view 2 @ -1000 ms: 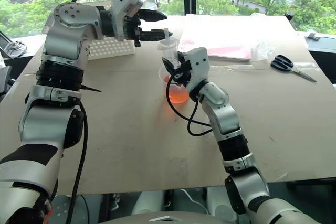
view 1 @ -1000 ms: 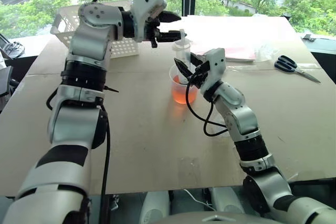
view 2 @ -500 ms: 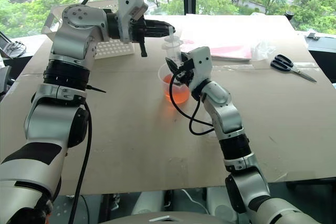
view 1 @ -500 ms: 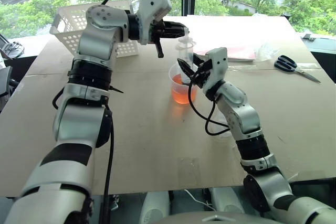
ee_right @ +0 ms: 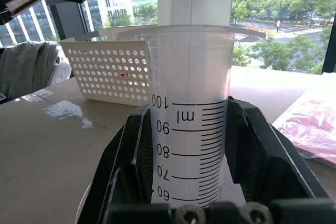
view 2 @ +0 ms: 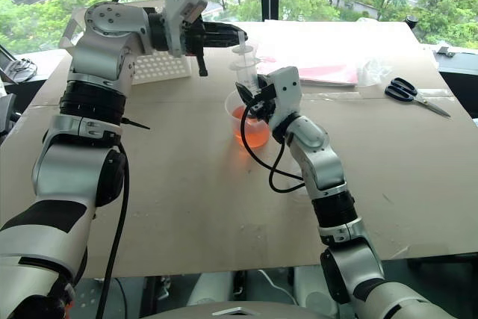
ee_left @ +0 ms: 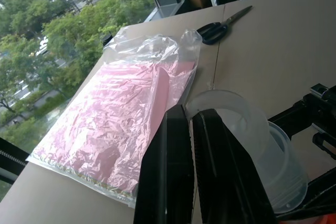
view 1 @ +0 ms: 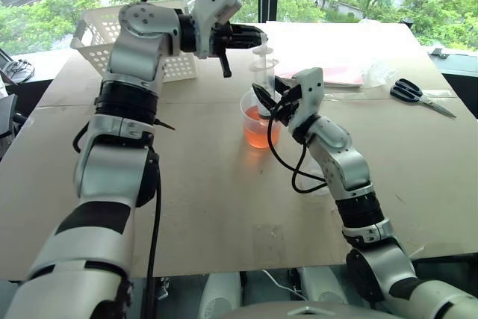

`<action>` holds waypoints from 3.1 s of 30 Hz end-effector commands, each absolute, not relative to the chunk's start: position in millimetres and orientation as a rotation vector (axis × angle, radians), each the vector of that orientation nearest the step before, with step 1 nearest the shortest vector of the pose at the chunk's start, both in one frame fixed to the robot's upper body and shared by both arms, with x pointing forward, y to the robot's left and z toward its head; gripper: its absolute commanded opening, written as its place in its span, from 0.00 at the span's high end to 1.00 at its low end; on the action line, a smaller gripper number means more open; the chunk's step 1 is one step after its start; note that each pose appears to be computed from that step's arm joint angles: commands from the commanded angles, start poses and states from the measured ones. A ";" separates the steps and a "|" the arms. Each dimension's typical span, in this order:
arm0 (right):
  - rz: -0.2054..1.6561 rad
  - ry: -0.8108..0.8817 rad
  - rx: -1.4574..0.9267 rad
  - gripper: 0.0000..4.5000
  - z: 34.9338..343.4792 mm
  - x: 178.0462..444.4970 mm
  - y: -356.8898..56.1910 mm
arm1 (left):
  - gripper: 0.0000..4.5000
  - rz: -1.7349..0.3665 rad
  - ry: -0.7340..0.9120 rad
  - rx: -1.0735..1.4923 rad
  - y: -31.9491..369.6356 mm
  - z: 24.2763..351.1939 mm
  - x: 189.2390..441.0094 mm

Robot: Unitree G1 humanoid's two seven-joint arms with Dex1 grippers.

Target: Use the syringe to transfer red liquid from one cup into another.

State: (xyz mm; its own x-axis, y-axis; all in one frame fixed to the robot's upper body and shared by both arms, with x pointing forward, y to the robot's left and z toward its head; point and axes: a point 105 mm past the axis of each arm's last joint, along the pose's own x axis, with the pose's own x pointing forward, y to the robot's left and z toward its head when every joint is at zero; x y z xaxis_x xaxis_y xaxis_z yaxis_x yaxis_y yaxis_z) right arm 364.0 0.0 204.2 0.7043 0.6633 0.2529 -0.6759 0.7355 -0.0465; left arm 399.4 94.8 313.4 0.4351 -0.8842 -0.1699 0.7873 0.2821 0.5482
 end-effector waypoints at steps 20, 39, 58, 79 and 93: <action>0.925 -0.420 0.167 0.68 269.0 345.8 3.3 | 0.21 -0.996 -0.249 0.271 148.9 343.3 344.2; 0.872 -0.525 0.401 0.68 320.3 357.9 -50.5 | 0.21 -0.912 -0.220 0.011 157.1 318.4 315.9; 0.905 -0.330 0.173 0.68 262.4 239.8 -124.2 | 0.21 -1.250 -0.239 0.091 96.7 322.3 305.1; 0.781 -0.319 0.076 0.68 213.4 248.6 -119.2 | 0.21 -1.420 -0.363 0.402 4.1 325.8 324.0; 0.740 -0.340 0.094 0.68 215.4 247.7 -119.7 | 1.00 -1.503 -0.357 0.358 -4.1 329.2 321.9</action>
State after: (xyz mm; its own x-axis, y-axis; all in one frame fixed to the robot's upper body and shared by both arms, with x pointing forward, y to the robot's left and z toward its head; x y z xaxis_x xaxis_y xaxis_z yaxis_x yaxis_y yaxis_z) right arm 254.0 -119.4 200.1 0.7036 0.6559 0.2734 -0.6798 0.7333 -0.0100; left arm 325.1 -12.4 311.6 0.0353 -0.9990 -0.0269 0.9102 0.0211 0.4135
